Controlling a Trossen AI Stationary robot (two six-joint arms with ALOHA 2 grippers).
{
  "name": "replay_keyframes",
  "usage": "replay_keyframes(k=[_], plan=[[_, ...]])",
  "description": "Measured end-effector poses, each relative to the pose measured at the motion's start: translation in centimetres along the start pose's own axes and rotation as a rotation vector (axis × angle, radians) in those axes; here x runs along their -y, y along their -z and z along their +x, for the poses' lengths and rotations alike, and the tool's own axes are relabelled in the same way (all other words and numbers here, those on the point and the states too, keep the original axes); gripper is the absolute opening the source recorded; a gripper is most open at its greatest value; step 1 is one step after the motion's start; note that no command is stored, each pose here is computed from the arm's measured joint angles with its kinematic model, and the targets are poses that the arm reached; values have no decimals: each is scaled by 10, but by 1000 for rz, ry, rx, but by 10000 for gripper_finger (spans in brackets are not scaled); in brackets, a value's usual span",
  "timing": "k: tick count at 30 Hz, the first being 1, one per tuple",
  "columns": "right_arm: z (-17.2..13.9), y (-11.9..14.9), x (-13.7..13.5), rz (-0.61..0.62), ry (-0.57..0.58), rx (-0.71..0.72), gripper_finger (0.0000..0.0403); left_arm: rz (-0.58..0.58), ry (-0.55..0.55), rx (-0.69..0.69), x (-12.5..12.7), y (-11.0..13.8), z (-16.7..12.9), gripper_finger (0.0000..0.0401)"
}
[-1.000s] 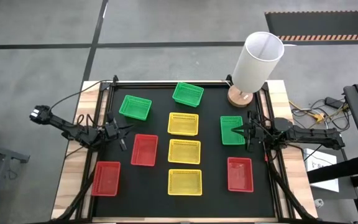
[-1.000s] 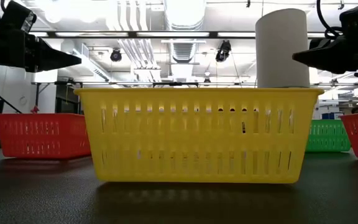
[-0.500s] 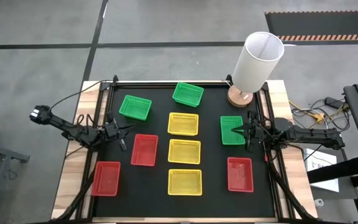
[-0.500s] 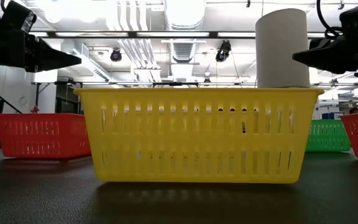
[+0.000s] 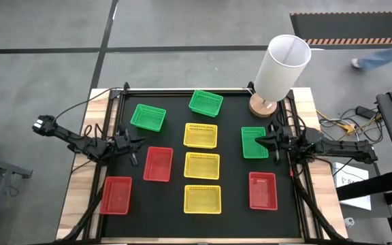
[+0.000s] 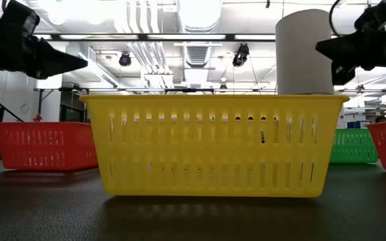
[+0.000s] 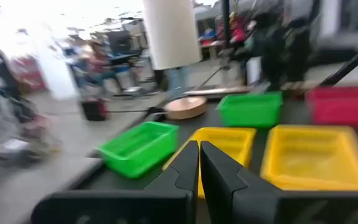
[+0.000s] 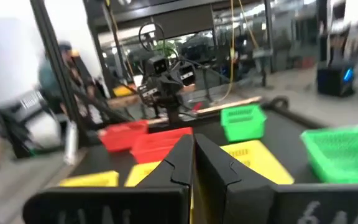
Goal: Stack baskets by color
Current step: Stack the center yellow bin on top of the top yellow bin
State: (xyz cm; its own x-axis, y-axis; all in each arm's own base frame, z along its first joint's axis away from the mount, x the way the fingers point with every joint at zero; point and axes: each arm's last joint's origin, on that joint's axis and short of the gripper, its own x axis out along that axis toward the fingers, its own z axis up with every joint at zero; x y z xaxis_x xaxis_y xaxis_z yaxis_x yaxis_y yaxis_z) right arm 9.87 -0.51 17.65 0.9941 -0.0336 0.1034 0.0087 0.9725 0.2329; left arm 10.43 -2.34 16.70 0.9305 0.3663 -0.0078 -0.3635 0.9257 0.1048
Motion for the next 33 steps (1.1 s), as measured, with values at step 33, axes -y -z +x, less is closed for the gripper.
replay_keyframes(k=[33], plan=[[19,-14,-14,-176,-37,168,9,-445,89,380,-1,-45,0,0]])
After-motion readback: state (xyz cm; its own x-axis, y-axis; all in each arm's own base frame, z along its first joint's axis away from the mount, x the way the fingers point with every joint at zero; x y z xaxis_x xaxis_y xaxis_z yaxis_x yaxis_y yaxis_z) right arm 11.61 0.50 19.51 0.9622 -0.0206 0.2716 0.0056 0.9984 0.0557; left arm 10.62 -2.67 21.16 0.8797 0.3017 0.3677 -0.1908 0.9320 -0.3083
